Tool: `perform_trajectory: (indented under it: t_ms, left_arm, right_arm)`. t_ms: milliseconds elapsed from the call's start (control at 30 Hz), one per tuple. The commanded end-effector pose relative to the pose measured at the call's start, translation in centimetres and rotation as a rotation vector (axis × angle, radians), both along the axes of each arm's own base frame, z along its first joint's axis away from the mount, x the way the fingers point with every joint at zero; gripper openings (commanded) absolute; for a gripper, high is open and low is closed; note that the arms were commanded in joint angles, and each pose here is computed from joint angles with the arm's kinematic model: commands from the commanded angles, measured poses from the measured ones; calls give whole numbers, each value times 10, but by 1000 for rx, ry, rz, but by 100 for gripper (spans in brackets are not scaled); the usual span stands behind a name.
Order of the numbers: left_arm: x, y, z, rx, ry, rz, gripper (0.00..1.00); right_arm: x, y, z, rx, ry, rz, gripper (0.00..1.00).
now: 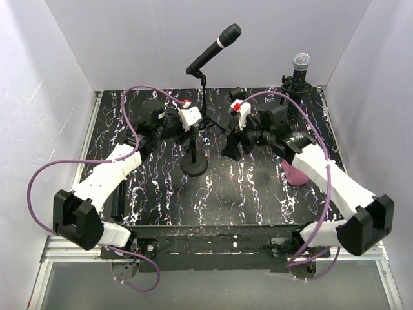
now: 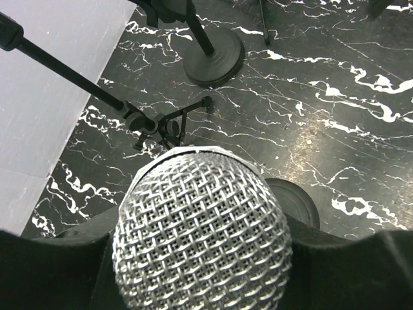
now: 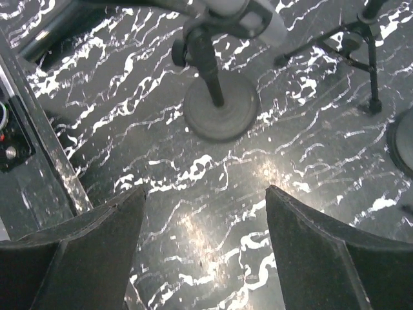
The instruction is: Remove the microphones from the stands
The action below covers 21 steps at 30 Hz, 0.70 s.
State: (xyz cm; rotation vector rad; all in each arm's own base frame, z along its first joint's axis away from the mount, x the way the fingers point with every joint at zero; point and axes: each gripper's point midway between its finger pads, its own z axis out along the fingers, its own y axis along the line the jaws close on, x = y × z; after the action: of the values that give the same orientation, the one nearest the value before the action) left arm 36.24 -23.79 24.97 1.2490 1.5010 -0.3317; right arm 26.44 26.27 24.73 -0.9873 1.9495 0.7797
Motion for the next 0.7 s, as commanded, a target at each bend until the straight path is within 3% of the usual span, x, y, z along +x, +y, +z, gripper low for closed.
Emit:
perform_trajectory:
  t_ms: [0,267,667]
  left_arm:
    - [1,7,32,-86,41,111,0]
    - [9,34,23,-129,194,398,0]
    - [7,48,25,-164,263,535,0]
  right_arm:
    - [32,31,23,124,-27,-11,82]
    - [48,71,27,208,-17,-66,84]
    - [58,132,28,334,-41,-36,88]
